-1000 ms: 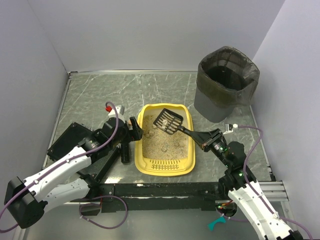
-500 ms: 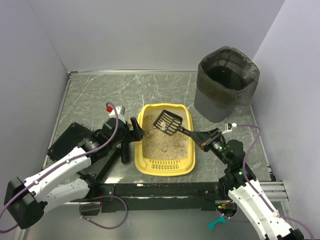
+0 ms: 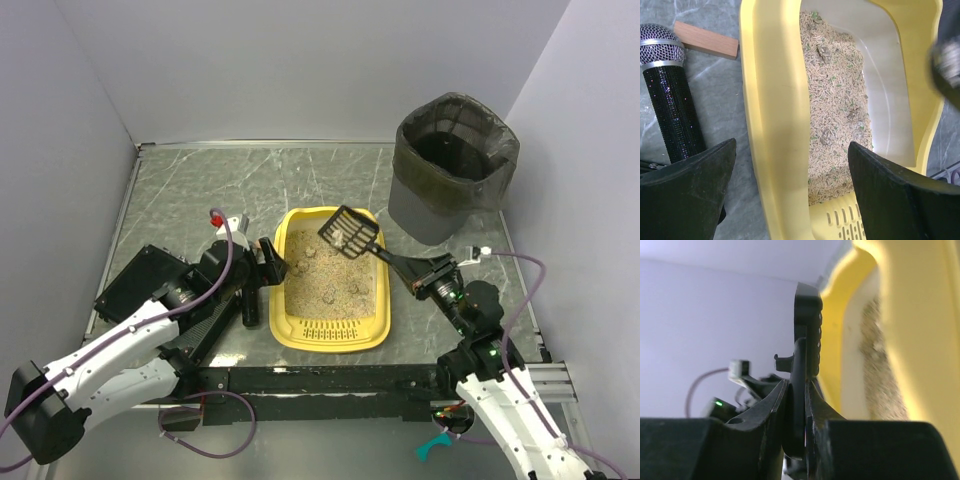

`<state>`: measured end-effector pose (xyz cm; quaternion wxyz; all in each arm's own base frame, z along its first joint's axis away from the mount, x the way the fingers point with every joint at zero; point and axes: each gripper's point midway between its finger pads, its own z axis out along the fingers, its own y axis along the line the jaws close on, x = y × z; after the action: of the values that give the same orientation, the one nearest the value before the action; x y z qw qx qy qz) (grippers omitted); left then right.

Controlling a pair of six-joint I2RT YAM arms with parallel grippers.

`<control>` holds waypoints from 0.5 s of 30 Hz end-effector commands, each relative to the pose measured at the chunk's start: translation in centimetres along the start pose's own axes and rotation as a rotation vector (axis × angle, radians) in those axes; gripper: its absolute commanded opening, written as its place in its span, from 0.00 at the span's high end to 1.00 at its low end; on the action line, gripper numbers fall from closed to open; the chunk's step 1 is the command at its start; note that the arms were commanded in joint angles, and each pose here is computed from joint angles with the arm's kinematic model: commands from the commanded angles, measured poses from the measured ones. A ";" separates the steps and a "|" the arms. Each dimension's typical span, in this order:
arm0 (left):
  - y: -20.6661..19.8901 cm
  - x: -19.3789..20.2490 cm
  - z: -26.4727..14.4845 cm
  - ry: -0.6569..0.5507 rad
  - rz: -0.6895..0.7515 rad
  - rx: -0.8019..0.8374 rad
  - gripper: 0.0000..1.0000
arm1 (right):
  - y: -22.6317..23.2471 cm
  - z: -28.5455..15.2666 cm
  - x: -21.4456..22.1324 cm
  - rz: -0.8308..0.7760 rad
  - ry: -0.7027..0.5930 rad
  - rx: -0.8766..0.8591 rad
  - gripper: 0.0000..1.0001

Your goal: Clean the litter box

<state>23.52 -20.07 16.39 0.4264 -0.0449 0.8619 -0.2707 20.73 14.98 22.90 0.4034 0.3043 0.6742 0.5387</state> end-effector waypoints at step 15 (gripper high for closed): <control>-1.7 0.5 1.9 0.026 -0.009 0.066 0.03 | 3.2 1.6 2.0 0.257 0.161 -0.110 1.00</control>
<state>23.81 -21.85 14.55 0.4005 -0.0289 0.8706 -0.2845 22.01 15.75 28.96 0.4047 0.3053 0.6421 0.5751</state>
